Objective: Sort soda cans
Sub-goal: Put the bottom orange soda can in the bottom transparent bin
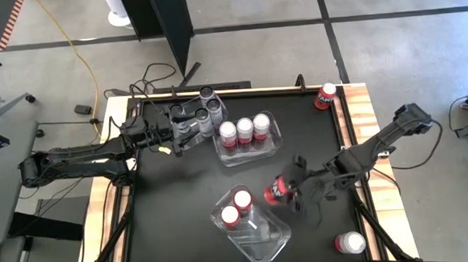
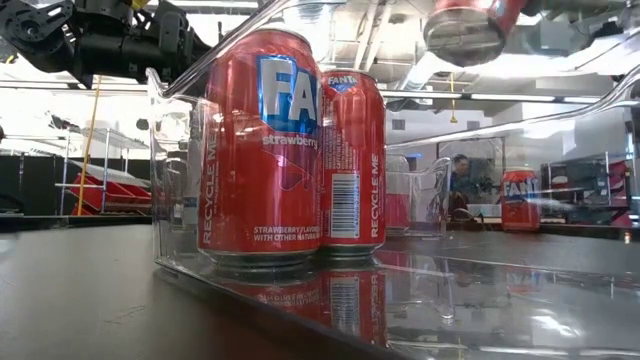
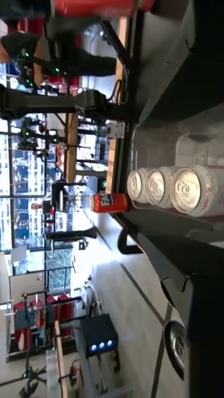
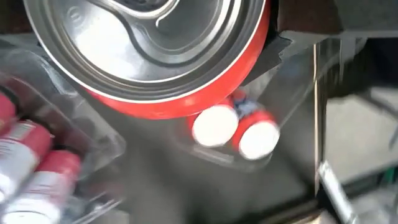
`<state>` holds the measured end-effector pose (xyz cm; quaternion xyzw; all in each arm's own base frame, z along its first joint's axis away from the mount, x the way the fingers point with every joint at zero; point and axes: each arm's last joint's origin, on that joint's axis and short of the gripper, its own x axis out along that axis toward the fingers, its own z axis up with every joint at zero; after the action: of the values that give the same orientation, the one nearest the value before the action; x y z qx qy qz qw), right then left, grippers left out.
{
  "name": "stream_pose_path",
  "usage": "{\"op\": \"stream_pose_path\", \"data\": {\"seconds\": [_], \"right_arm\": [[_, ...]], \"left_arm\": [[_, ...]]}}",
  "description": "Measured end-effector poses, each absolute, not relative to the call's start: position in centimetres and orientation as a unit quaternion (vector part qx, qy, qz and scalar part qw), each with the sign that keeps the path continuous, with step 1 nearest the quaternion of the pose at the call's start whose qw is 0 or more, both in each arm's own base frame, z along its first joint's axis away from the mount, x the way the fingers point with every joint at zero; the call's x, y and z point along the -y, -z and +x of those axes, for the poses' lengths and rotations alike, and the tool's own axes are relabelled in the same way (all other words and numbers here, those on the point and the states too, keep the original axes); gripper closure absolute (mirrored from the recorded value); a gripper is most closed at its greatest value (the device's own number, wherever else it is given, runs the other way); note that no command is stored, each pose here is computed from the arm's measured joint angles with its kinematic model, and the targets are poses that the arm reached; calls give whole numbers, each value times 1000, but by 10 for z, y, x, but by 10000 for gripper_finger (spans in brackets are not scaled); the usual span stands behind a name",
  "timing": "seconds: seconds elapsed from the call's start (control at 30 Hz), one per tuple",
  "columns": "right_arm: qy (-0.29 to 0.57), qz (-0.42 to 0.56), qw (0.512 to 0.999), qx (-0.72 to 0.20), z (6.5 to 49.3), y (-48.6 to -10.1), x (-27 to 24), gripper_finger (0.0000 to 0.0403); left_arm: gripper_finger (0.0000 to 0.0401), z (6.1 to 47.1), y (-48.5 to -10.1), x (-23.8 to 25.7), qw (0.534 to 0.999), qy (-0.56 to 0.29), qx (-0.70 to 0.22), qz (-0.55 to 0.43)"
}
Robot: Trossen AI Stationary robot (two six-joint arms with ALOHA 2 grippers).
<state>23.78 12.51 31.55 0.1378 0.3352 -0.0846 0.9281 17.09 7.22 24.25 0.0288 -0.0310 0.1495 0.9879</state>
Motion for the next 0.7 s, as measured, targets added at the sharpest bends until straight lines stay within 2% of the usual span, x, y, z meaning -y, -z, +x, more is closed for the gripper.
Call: {"op": "stream_pose_path", "data": {"seconds": [0.27,0.43,0.7], "right_arm": [[-32,64,906,-417,267,-291,-151,96],[-93,-23,904,-416,288,-293,-175,96],[-125,-98,874,-458,317,-262,-189,96]], "left_arm": [[120,171,-244,-73,986,-160,36,31],[120,170,-244,-73,985,-164,42,6],[120,170,-244,-74,983,-176,48,-29]]}}
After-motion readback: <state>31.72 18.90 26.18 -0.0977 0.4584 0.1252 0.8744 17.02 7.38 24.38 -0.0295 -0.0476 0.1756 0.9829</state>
